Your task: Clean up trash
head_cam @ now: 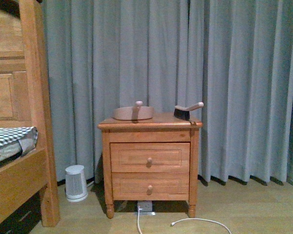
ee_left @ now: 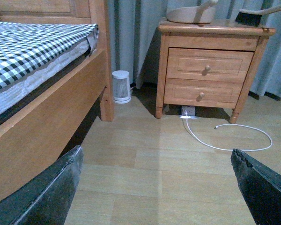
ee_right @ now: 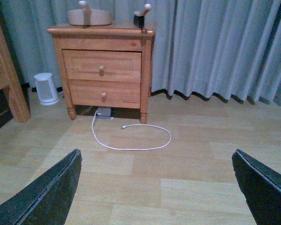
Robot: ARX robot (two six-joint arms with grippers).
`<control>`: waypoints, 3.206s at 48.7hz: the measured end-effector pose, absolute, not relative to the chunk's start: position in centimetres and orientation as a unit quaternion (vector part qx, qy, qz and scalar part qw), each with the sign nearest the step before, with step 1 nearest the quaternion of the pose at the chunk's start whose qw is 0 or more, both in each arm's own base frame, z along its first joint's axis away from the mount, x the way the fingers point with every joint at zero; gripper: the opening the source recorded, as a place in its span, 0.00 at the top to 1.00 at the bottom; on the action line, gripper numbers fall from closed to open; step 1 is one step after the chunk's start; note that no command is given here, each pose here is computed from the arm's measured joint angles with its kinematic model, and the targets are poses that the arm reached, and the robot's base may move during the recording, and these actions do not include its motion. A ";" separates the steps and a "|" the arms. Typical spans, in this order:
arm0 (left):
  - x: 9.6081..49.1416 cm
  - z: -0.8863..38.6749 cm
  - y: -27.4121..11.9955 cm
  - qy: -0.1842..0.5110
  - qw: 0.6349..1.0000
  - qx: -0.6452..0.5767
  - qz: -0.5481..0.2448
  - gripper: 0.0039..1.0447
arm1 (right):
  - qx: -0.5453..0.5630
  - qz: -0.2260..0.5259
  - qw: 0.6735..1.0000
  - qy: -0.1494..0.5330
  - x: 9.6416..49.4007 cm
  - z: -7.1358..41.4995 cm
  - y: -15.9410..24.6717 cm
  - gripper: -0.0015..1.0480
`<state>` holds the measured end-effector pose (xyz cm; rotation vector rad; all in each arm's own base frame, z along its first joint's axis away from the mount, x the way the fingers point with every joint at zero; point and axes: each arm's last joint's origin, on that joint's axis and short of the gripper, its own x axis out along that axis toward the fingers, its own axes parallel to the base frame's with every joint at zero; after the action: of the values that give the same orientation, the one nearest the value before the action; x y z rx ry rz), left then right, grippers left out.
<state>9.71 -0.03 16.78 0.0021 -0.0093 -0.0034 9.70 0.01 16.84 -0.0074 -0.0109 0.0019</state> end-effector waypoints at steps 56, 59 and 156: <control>9.7 16.8 0.0 -0.005 1.000 0.001 -0.002 0.07 | -0.004 0.001 1.000 -0.005 9.7 16.8 0.0 0.07; 9.7 16.8 0.0 -0.005 1.000 0.001 -0.002 0.07 | -0.004 0.001 1.000 -0.005 9.7 16.8 0.0 0.07; 9.7 16.8 0.0 -0.005 1.000 0.001 -0.002 0.07 | -0.004 0.001 1.000 -0.005 9.7 16.8 0.0 0.07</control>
<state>9.70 -0.03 16.79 0.0021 -0.0105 -0.0034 9.70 0.02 16.84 -0.0074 -0.0105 0.0022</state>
